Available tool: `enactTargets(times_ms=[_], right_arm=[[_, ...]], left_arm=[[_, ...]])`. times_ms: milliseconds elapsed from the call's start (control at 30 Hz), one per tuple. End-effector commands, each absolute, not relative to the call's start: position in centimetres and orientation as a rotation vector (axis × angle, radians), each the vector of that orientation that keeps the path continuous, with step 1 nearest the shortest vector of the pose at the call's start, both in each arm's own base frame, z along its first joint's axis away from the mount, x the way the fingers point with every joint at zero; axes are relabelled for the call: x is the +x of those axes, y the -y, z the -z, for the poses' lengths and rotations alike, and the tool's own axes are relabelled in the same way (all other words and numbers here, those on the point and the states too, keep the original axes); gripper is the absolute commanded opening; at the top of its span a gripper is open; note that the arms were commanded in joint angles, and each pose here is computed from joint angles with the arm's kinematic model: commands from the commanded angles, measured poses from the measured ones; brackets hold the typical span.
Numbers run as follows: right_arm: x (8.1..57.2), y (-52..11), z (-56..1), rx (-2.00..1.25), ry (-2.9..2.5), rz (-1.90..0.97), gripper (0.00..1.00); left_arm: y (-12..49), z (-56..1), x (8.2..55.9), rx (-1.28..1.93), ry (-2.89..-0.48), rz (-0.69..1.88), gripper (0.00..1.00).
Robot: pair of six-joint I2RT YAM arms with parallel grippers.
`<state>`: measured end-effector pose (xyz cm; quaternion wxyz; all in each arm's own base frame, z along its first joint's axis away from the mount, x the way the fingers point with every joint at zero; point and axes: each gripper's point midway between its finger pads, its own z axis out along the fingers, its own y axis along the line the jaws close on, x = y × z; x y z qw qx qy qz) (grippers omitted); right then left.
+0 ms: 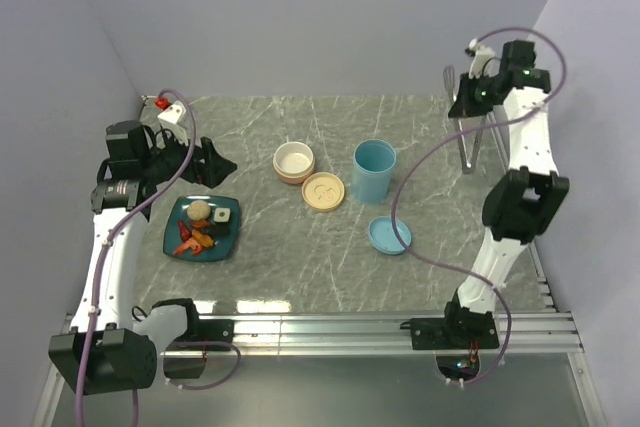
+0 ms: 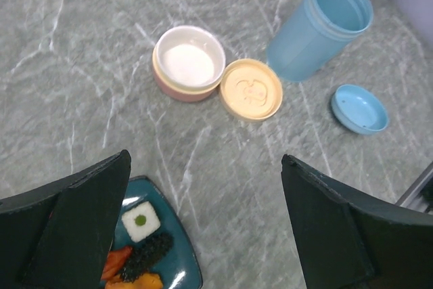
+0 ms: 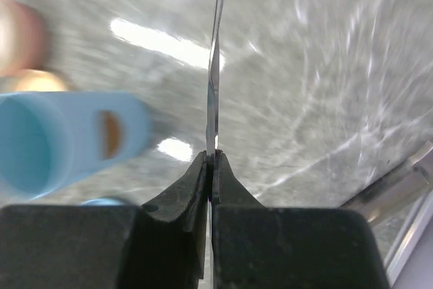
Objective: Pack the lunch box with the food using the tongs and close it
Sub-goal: Grab the clamp with the right arm, then pass the clamp from the right arm to the left
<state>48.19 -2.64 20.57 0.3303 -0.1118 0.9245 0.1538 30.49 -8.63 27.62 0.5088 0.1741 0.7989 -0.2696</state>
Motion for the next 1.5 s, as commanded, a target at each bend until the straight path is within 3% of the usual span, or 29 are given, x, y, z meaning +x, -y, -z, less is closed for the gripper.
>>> enactTargets(times_ms=[0,333,500,700,933,1200,1467], right_arm=[[45.0,-0.5,-28.4,-0.343,-2.247,-0.547,0.0],[36.8,-9.8,-46.3,-0.487,-1.702,-0.913,0.0],[33.5,-14.7,-52.0,-0.577,-1.402,-1.07,0.0],[28.9,-20.6,-56.2,-0.573,-1.221,-1.467,0.0],[26.2,-26.6,-57.6,-0.67,-1.129,-1.647,0.0],[23.3,-30.0,-58.2,-0.742,-1.072,-1.772,0.0],[23.5,-31.6,-56.8,-0.749,-1.097,-1.79,0.0]], left_arm=[[9.7,-32.7,30.5,0.498,-1.765,0.67,0.99],[12.1,-39.0,27.7,0.532,-1.524,0.816,1.0],[13.6,-42.4,25.9,0.505,-1.39,1.001,0.99],[15.3,-45.0,24.9,0.456,-1.249,1.146,1.0],[20.4,-45.8,23.2,0.461,-1.192,1.434,0.99],[24.3,-44.3,22.3,0.498,-1.217,1.56,0.99],[26.8,-44.2,20.2,0.586,-1.22,1.623,0.99]])
